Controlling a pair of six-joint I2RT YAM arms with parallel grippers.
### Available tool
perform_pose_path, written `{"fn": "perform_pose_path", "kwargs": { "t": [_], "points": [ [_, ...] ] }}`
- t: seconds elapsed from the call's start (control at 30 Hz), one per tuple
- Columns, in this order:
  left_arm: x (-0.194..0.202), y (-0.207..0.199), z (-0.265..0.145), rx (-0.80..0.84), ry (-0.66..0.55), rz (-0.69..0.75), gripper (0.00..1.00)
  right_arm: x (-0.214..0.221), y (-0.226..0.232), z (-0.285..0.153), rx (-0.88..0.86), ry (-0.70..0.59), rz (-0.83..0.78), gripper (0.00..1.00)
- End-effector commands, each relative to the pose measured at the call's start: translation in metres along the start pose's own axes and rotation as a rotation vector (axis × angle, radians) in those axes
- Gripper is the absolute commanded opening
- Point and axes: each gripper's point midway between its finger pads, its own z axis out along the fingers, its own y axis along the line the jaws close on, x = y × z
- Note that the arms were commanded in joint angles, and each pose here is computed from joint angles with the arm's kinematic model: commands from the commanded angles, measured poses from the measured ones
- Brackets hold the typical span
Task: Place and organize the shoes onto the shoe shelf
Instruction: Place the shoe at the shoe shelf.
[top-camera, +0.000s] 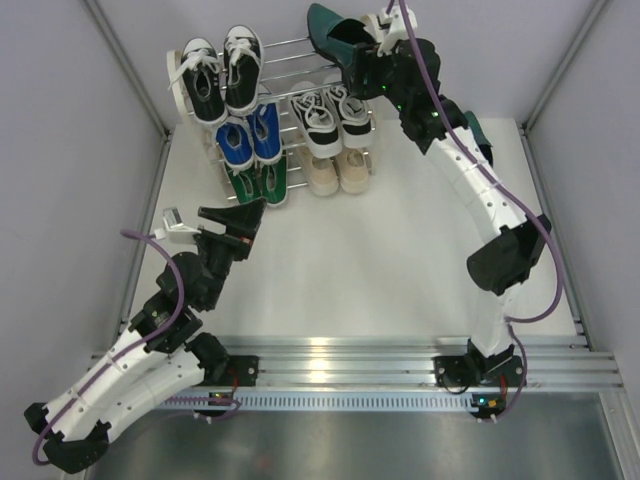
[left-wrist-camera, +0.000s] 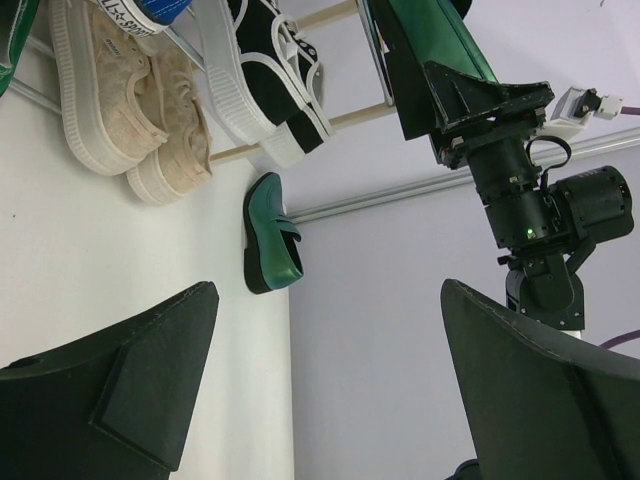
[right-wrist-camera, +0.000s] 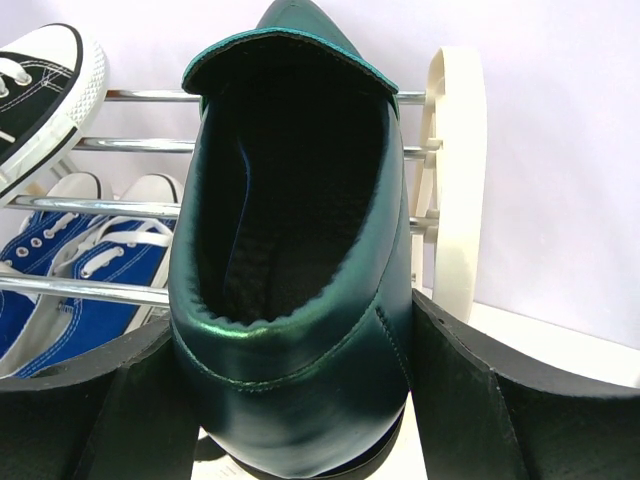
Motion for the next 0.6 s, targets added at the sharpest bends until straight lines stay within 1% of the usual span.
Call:
{"fn": "perform_pose_path", "kwargs": {
  "t": [0.0,0.03,0.1,0.13,0.2,0.23,0.3,0.33,0.4,0.43,0.47,0.57],
  "points": [
    [-0.004,-0.008,-0.001,0.022,-0.013,-0.026,0.98,-0.078,0.011,-0.017,-0.014,-0.241,0.046,0.19],
    [-0.004,-0.008,-0.001,0.024,-0.012,-0.027,0.98,-0.081,0.012,-0.02,-0.017,-0.246,0.044,0.27],
    [-0.003,-0.009,0.0,0.024,-0.008,-0.024,0.98,-0.08,0.015,-0.022,-0.035,-0.242,0.032,0.35],
    [-0.003,-0.011,0.0,0.027,-0.006,-0.026,0.98,-0.084,0.015,-0.026,-0.041,-0.249,0.026,0.43],
    [-0.003,-0.012,0.0,0.031,-0.004,-0.024,0.98,-0.086,0.018,-0.03,-0.056,-0.253,0.022,0.51],
    [-0.002,-0.012,0.0,0.029,-0.001,-0.023,0.98,-0.091,0.018,-0.036,-0.063,-0.263,0.02,0.59],
    [-0.002,-0.015,0.0,0.037,0.005,-0.023,0.98,-0.093,0.021,-0.041,-0.075,-0.267,0.016,0.68],
    [-0.001,-0.015,0.0,0.037,0.009,-0.02,0.98,-0.102,0.019,-0.048,-0.072,-0.286,0.011,0.76],
    [0.0,-0.016,0.0,0.039,0.015,-0.019,0.98,-0.104,0.019,-0.053,-0.07,-0.289,0.006,0.85],
    [0.0,-0.017,0.0,0.042,0.016,-0.02,0.98,-0.109,0.017,-0.059,-0.067,-0.3,0.001,0.97],
    [0.001,-0.018,0.0,0.046,0.021,-0.019,0.98,-0.108,0.017,-0.06,-0.065,-0.298,0.0,0.99],
    [0.003,-0.019,0.0,0.049,0.03,-0.018,0.98,-0.107,0.015,-0.066,-0.062,-0.292,-0.009,0.99]
  ]
}}
